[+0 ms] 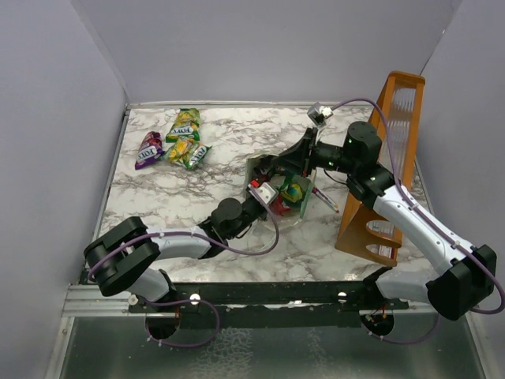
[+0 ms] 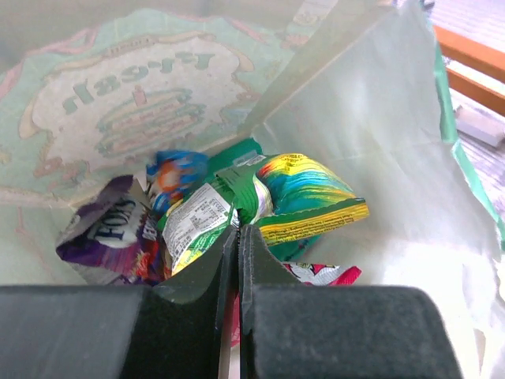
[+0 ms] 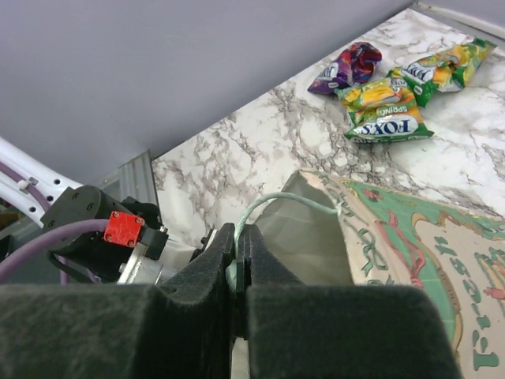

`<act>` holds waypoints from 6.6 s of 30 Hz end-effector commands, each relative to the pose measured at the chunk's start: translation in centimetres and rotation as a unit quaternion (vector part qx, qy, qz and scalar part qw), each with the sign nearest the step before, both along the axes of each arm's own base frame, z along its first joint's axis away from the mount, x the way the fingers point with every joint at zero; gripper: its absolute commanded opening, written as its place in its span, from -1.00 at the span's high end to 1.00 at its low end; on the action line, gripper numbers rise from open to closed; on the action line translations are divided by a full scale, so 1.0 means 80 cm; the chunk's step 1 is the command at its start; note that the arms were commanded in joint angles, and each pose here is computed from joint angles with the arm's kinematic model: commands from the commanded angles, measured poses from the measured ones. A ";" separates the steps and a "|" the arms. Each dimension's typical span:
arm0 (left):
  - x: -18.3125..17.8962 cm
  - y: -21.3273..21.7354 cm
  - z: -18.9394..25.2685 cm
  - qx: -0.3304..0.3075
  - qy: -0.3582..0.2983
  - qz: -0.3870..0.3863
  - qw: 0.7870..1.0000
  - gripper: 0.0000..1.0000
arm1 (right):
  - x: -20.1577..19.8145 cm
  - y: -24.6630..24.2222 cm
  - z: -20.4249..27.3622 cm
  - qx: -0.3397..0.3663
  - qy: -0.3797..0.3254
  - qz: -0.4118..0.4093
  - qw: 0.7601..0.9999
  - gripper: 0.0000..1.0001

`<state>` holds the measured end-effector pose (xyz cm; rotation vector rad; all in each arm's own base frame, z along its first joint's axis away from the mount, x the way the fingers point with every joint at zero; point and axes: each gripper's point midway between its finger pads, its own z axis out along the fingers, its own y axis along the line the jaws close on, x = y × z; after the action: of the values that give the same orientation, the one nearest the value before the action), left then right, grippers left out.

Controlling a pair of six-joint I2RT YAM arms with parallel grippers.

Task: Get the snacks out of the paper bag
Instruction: Take out the snack from the paper bag, then place the snack at the center of the board, then take out the snack from the paper bag.

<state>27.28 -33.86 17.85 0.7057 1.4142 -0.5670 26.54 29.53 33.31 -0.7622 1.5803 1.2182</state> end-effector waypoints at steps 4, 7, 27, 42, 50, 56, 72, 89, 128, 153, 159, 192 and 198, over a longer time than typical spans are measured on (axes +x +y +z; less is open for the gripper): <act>-0.021 -0.001 -0.035 0.035 0.053 -0.031 0.997 0.77 | 0.008 -0.006 0.018 -0.005 -0.025 -0.029 0.999 0.97; -0.026 0.001 -0.044 0.037 0.062 -0.035 0.997 0.62 | 0.006 -0.007 0.023 -0.004 -0.032 -0.026 0.999 0.97; -0.024 0.010 -0.036 0.064 0.061 -0.004 0.996 -0.18 | -0.007 -0.009 0.031 0.008 -0.033 -0.017 0.999 0.97; 0.025 -0.006 -0.078 0.135 0.040 0.073 0.987 0.08 | -0.015 -0.012 0.041 0.015 -0.037 -0.014 0.999 0.97; -0.007 -0.009 -0.024 0.088 0.041 0.014 0.995 0.98 | -0.008 -0.016 0.035 0.009 -0.043 -0.033 0.998 0.97; -0.037 -0.005 0.025 0.045 0.046 -0.031 0.997 1.00 | -0.001 -0.015 0.022 -0.002 -0.037 -0.038 0.999 0.97; -0.133 0.079 0.166 -0.005 -0.011 -0.120 0.993 1.00 | 0.006 -0.019 0.017 -0.007 -0.041 -0.057 0.998 0.97; -0.096 0.241 0.296 -0.065 -0.122 0.148 0.979 1.00 | 0.010 -0.017 0.017 -0.011 -0.042 -0.055 0.998 0.97; 0.111 0.394 -0.092 -0.038 0.256 0.659 0.706 0.27 | 0.002 -0.016 0.013 0.000 -0.038 -0.046 0.998 0.97; -0.057 0.164 0.149 -0.261 0.128 -0.017 0.957 -0.27 | -0.064 0.007 0.012 0.023 -0.052 0.131 0.990 0.97; -0.106 0.122 0.132 -0.225 0.105 -0.062 0.967 -0.22 | -0.062 0.009 0.008 0.021 -0.045 0.124 0.991 0.97; -0.059 -0.001 -0.053 0.198 0.095 0.049 0.974 0.09 | -0.054 0.003 0.021 0.012 -0.044 0.088 0.995 0.97; -0.034 0.017 -0.091 0.211 0.090 0.086 0.969 -0.10 | -0.052 0.003 0.021 0.020 -0.040 0.081 0.996 0.97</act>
<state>23.45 -33.01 11.89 0.8887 1.7878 -0.2209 23.09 29.90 33.21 -0.9138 1.5032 1.3149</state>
